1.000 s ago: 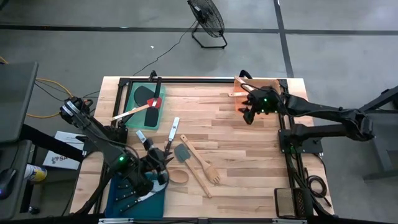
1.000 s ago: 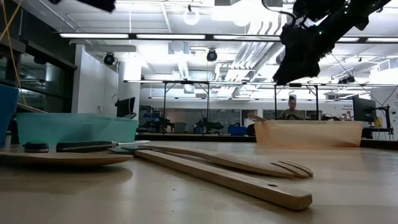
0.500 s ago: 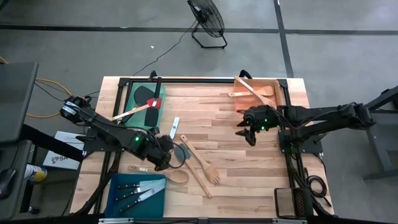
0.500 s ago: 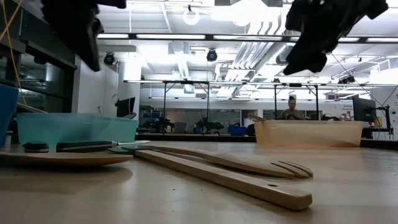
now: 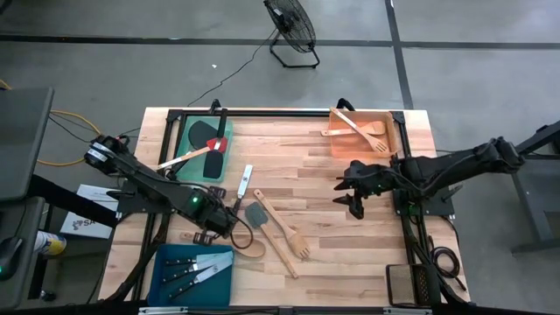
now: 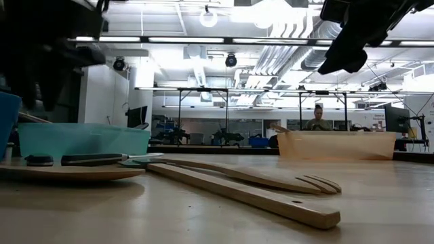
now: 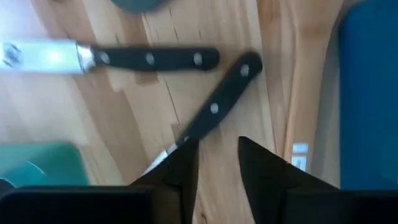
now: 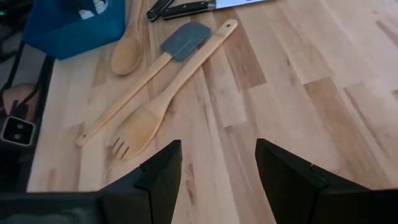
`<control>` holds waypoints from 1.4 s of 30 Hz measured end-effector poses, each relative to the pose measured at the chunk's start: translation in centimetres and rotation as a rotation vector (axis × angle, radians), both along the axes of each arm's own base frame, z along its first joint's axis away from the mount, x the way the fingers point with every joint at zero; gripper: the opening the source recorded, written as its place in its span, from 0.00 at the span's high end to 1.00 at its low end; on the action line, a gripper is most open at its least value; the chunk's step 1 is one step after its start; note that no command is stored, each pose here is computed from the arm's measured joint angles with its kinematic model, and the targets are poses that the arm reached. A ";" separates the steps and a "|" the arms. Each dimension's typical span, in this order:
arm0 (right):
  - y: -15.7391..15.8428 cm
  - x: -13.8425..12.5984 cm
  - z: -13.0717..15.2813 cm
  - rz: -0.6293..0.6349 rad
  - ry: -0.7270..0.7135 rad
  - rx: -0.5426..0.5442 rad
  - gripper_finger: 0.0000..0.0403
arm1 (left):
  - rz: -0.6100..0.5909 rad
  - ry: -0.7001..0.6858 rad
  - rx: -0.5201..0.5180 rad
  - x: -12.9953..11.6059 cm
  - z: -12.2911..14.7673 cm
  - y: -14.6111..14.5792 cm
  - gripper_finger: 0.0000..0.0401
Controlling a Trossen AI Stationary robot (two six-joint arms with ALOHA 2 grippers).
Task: Pick & Place Kitchen Items
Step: Put the black knife into the blue bin
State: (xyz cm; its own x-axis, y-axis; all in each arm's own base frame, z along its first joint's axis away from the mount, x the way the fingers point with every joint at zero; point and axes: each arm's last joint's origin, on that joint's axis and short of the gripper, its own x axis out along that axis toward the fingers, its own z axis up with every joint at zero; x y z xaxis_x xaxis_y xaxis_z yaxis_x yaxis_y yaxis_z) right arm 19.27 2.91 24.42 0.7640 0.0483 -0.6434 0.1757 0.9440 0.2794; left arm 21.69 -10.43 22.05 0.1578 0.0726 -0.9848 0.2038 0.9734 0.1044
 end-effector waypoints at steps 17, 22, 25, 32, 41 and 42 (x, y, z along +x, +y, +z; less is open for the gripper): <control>1.4 -0.3 0.0 0.005 0.005 0.060 0.51 | -0.193 0.093 0.098 -1.9 -4.3 1.1 0.39; 1.8 -0.4 0.0 0.025 0.005 0.062 0.51 | -0.215 0.077 0.125 -2.0 -4.9 1.2 0.39; 1.9 -0.4 0.0 0.010 0.004 0.066 0.51 | -0.213 0.058 0.149 -1.9 -5.0 1.3 0.39; 2.0 -0.4 0.0 0.006 0.004 0.071 0.51 | -0.233 0.021 0.109 -1.5 -6.2 2.2 0.39; 2.0 -0.4 0.0 0.008 0.004 0.070 0.51 | -0.188 0.035 -0.002 -1.4 -7.5 4.0 0.44; 2.0 -0.4 0.0 0.008 0.004 0.070 0.51 | -0.193 0.038 -0.016 -1.4 -7.6 4.1 0.46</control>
State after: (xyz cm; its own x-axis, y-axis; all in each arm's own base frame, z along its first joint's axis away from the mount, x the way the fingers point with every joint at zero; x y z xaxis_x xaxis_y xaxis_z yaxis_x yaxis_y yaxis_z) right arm 18.86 4.88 24.43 0.7606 0.0995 -0.6416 0.1692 0.9237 0.3438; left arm 20.29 -6.31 14.47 0.1300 0.0288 -0.9911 0.3907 0.9172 0.0779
